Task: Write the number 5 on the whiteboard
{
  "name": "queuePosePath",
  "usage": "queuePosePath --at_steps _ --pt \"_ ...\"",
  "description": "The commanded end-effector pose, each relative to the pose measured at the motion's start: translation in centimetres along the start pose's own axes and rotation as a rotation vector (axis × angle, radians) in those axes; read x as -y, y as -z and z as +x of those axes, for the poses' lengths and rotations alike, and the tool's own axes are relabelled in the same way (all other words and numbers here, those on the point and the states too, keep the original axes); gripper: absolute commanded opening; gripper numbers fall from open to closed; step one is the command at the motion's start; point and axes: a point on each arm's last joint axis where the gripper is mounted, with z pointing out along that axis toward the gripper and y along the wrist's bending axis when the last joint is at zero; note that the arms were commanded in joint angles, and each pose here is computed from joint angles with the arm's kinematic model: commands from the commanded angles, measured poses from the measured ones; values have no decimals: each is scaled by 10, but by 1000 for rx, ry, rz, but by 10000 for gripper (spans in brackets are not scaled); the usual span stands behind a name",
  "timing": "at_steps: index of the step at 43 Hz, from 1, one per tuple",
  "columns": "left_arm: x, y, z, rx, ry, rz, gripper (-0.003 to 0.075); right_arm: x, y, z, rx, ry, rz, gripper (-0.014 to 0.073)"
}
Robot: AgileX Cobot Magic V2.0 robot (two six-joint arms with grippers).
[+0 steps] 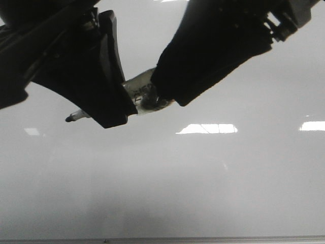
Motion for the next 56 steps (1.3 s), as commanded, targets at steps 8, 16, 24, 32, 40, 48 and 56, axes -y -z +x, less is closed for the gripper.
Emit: queuePosePath --at_steps 8,16,24,32,40,48,56 --pt "-5 19 -11 112 71 -66 360 -1 18 -12 79 49 47 -67" --pt "-5 19 -11 115 71 -69 585 4 34 9 81 10 104 -66" --pt "-5 19 -11 110 71 -65 585 12 56 42 91 -93 217 -66" --pt "-4 19 -10 106 72 -60 486 16 75 63 122 -158 334 -66" --pt "-3 18 -9 90 72 -48 165 16 80 64 136 -161 356 -66" --pt "-1 18 -7 63 72 -27 -20 15 80 64 130 -162 348 -66" --pt "0 34 4 147 195 -71 -20 21 81 58 226 -245 380 -66"
